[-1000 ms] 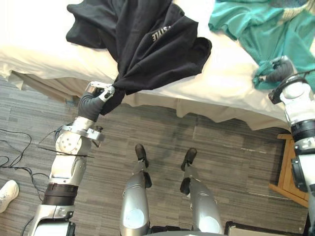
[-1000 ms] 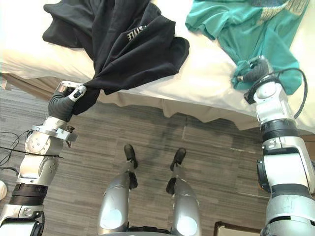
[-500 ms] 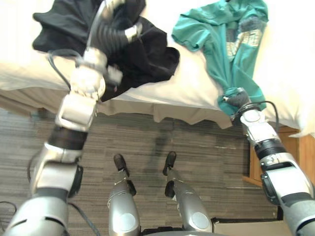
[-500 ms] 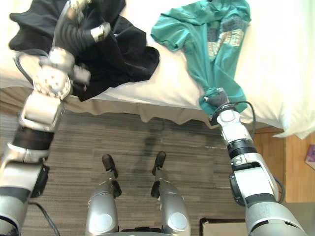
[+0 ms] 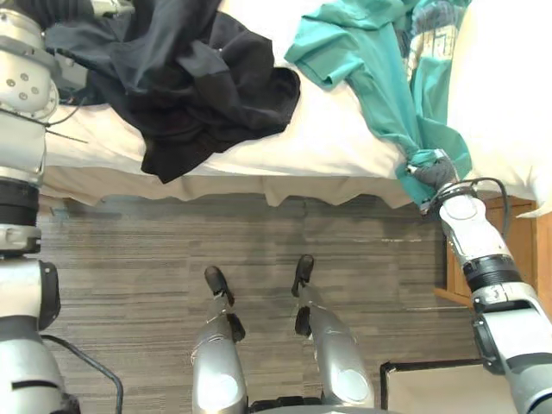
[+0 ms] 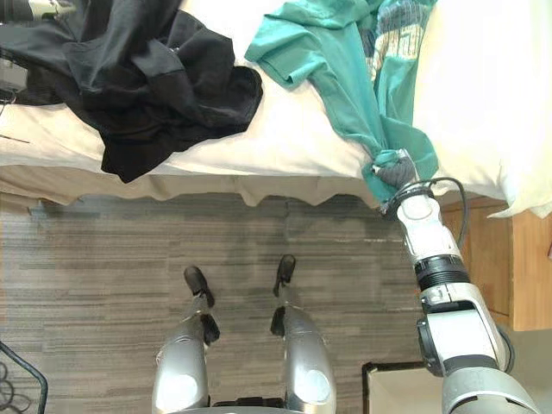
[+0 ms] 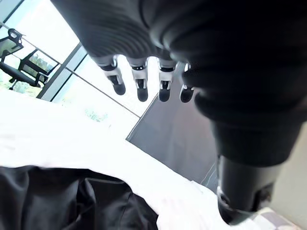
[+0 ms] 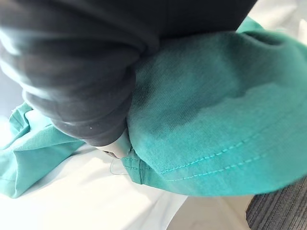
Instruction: Tidy the bed and pick cloth on bed and put in laundry
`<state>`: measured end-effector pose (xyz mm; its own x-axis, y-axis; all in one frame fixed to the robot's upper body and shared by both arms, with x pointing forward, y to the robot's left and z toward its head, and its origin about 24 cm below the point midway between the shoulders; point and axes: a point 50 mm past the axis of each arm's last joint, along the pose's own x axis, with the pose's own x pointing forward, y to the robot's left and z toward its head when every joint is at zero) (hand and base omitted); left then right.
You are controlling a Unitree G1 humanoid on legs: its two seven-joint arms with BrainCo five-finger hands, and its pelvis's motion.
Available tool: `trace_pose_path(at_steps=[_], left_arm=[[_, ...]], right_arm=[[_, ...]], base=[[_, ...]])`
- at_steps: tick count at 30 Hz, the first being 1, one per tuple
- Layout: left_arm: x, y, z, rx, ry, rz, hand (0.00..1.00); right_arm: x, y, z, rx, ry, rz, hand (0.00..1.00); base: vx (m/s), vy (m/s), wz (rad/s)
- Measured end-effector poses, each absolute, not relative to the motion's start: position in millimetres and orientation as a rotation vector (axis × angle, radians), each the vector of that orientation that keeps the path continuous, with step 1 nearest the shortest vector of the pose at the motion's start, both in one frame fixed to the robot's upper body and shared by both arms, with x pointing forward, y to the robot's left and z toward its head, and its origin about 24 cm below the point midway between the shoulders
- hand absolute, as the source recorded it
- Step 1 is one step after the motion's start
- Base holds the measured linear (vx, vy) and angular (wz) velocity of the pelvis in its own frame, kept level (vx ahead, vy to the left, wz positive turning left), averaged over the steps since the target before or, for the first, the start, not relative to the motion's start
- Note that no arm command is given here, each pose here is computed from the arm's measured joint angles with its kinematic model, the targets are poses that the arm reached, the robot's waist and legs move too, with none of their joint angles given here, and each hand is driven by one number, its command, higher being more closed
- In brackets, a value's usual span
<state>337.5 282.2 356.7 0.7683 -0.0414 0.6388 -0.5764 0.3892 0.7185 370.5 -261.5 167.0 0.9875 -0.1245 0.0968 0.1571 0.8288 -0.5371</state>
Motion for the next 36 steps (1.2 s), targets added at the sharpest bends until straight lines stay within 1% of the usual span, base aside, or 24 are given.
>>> trace_pose_path(at_steps=[3,5,7,9,11,12,16,18,20,22,24,26,27,29,30,31,33,35,36], left_arm=[[346.8,279.7,344.7,1.176,-0.566,0.362,0.0],[355.4,270.2,335.0,1.185,-0.533,0.346,0.0],[361.4,268.1,326.8,1.192,-0.475,0.352,0.0],[371.0,265.1,313.8,1.152,-0.397,0.354,0.0],[373.0,267.7,311.2,1.139,-0.344,0.368,0.0],[373.4,269.6,312.0,1.172,-0.295,0.362,1.0],[375.0,277.8,294.1,1.299,-0.115,0.338,1.0],[369.9,287.1,266.5,1.368,0.034,0.314,1.0],[363.9,293.9,237.6,1.389,0.122,0.295,1.0],[356.4,297.6,212.4,1.356,0.169,0.248,1.0],[348.6,300.1,189.5,1.218,0.182,0.154,1.0],[344.2,298.3,177.0,1.139,0.166,0.084,1.0],[343.0,297.0,173.6,1.114,0.156,0.062,1.0],[338.8,293.6,166.5,0.964,0.092,-0.01,1.0],[337.5,293.1,164.9,0.923,0.075,-0.026,1.0],[334.7,289.2,159.4,0.8,0.028,-0.065,1.0],[331.6,288.3,157.1,0.69,-0.018,-0.077,1.0],[323.1,283.0,147.2,0.534,-0.082,-0.1,1.0],[319.3,283.7,143.9,0.499,-0.093,-0.098,1.0]], right_arm=[[370.4,-260.6,181.6,-0.592,-0.107,-0.148,1.0],[371.0,-260.2,201.3,-0.609,-0.164,-0.155,1.0],[373.2,-254.4,217.4,-0.609,-0.214,-0.145,1.0],[371.3,-251.5,230.9,-0.624,-0.262,-0.138,1.0],[369.9,-249.1,237.7,-0.633,-0.289,-0.135,1.0],[370.2,-246.2,243.0,-0.641,-0.307,-0.132,1.0],[373.4,-234.6,254.9,-0.687,-0.34,-0.106,1.0],[376.4,-222.5,259.4,-0.743,-0.352,-0.071,1.0],[378.6,-211.5,260.8,-0.787,-0.357,-0.031,1.0],[379.8,-204.7,264.1,-0.812,-0.366,-0.005,1.0],[379.6,-204.1,269.1,-0.824,-0.378,-0.01,1.0],[377.0,-204.2,276.1,-0.833,-0.402,-0.017,1.0],[374.8,-203.5,279.9,-0.835,-0.42,-0.016,1.0],[361.9,-199.6,293.7,-0.804,-0.507,-0.003,1.0],[358.0,-199.3,294.5,-0.789,-0.526,0.001,1.0],[351.5,-203.7,283.9,-0.741,-0.527,0.005,1.0],[350.7,-212.9,264.9,-0.687,-0.479,-0.01,1.0],[346.8,-230.6,236.4,-0.617,-0.396,-0.041,1.0],[345.6,-235.6,228.9,-0.6,-0.374,-0.052,1.0]], base=[[0.02,-0.007,-0.11],[0.01,-0.017,-0.05],[-0.01,-0.023,-0.11],[-0.02,-0.029,-0.08],[-0.03,-0.026,-0.07],[-0.03,-0.022,-0.05],[-0.03,-0.013,-0.14],[-0.01,-0.019,-0.2],[0.02,-0.031,-0.3],[0.04,-0.04,-0.28],[0.06,-0.049,-0.14],[0.07,-0.047,-0.02],[0.09,-0.047,0.03],[0.1,-0.035,0.1],[0.12,-0.029,0.29],[0.12,-0.021,0.28],[0.1,-0.005,0.32],[0.08,0.021,0.32],[0.08,0.033,0.33]])
